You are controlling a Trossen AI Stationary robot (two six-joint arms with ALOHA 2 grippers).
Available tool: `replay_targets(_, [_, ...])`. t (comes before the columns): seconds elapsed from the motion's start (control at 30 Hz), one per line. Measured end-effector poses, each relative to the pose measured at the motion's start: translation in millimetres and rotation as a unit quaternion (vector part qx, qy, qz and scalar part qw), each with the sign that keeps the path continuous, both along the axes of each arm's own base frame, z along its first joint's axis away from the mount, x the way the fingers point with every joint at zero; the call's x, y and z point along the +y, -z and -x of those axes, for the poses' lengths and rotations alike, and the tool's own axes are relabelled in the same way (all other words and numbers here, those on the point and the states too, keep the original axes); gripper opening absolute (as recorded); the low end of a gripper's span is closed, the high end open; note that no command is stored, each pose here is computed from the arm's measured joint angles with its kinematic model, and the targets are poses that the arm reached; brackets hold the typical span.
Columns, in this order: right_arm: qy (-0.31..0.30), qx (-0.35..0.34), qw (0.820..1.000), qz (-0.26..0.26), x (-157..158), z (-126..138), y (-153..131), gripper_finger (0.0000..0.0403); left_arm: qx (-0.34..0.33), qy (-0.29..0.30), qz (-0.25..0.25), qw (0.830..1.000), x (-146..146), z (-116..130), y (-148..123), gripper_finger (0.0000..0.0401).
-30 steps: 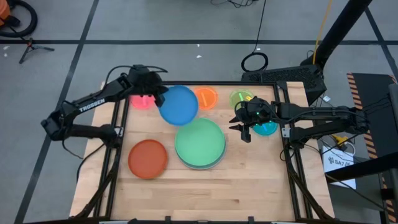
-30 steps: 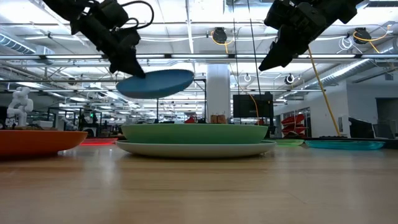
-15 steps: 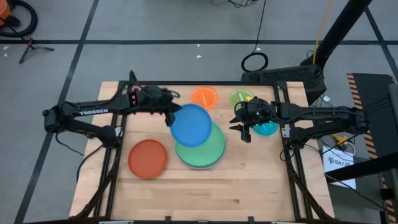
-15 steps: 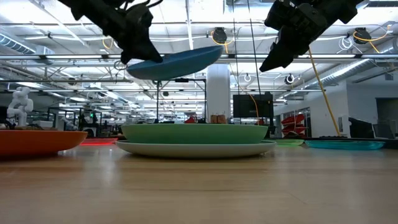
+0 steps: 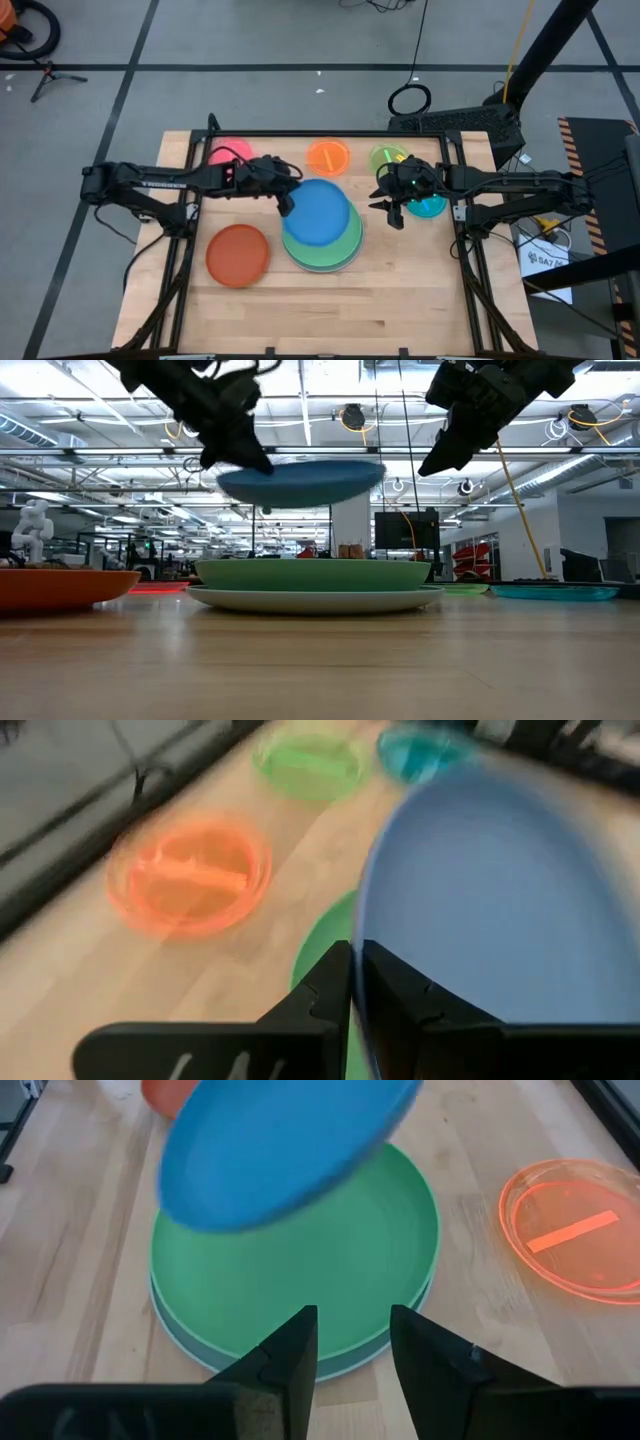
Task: Stack plastic plates
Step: Stack the dark blue plate on top of the green plate
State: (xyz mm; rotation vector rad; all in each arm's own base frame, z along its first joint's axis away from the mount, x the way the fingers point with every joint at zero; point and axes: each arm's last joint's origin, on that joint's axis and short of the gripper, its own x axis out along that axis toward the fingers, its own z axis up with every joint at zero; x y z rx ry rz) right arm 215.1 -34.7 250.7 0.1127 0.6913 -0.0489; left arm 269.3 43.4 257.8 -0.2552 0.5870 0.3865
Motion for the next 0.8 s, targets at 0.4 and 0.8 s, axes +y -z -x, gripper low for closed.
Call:
replay_targets(0.4, [-0.001, 0.002, 1.0, -0.001, 0.1, 0.3, 0.1, 0.0121, 0.032, -0.012, 0.019, 0.999, 3.7, -25.8, 35.0, 0.0031])
replay_targets(0.8, [-0.002, 0.002, 1.0, 0.0, 0.1, 0.3, 0.1, 0.0121, 0.041, -0.022, 0.024, 0.999, 2.6, -35.1, 49.4, 0.0031])
